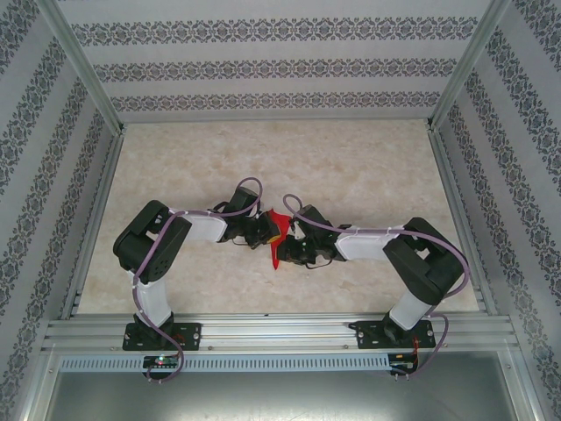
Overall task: Fold a paper plane with a square sheet of paper (pick it up from the middle)
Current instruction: Fold the wing for the fifth time at the center of the table.
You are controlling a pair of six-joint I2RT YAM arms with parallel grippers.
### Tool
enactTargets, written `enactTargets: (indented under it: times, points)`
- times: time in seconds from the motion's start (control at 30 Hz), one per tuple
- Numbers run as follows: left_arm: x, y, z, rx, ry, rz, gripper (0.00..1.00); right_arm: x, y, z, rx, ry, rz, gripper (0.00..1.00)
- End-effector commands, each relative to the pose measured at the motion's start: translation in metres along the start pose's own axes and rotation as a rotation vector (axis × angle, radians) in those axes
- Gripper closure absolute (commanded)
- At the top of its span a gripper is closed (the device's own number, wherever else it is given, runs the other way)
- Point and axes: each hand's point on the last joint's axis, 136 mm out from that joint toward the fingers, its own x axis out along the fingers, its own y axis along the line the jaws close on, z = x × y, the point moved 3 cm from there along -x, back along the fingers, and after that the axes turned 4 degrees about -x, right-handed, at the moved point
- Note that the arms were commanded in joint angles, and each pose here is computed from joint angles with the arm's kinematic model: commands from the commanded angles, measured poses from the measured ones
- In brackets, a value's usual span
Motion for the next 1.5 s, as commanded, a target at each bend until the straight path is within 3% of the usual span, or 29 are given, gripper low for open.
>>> enactTargets:
  times: [0.0, 0.13, 0.37, 1.3, 1.4, 1.47]
  points:
    - [0.0, 0.018, -0.009, -0.019, 0.011, 0.095, 1.0, 0.001, 0.012, 0.013, 0.018, -0.061, 0.037, 0.78]
    - [0.0, 0.017, -0.009, -0.017, 0.011, 0.096, 1.0, -0.006, 0.004, 0.017, 0.115, -0.132, 0.051, 0.72]
    - [0.0, 0.015, -0.008, -0.018, 0.008, 0.09, 1.0, -0.009, -0.001, 0.023, 0.204, -0.205, 0.07, 0.71]
    - [-0.002, 0.01, -0.008, -0.016, 0.008, 0.08, 1.0, 0.007, -0.008, 0.032, 0.332, -0.233, 0.101, 0.73]
    - [-0.003, 0.008, -0.007, -0.015, 0.002, 0.071, 1.0, 0.009, -0.009, 0.031, 0.327, -0.226, 0.099, 0.8]
    - [-0.004, 0.005, -0.008, -0.014, 0.0, 0.062, 1.0, 0.009, -0.009, 0.031, 0.303, -0.219, 0.094, 0.91]
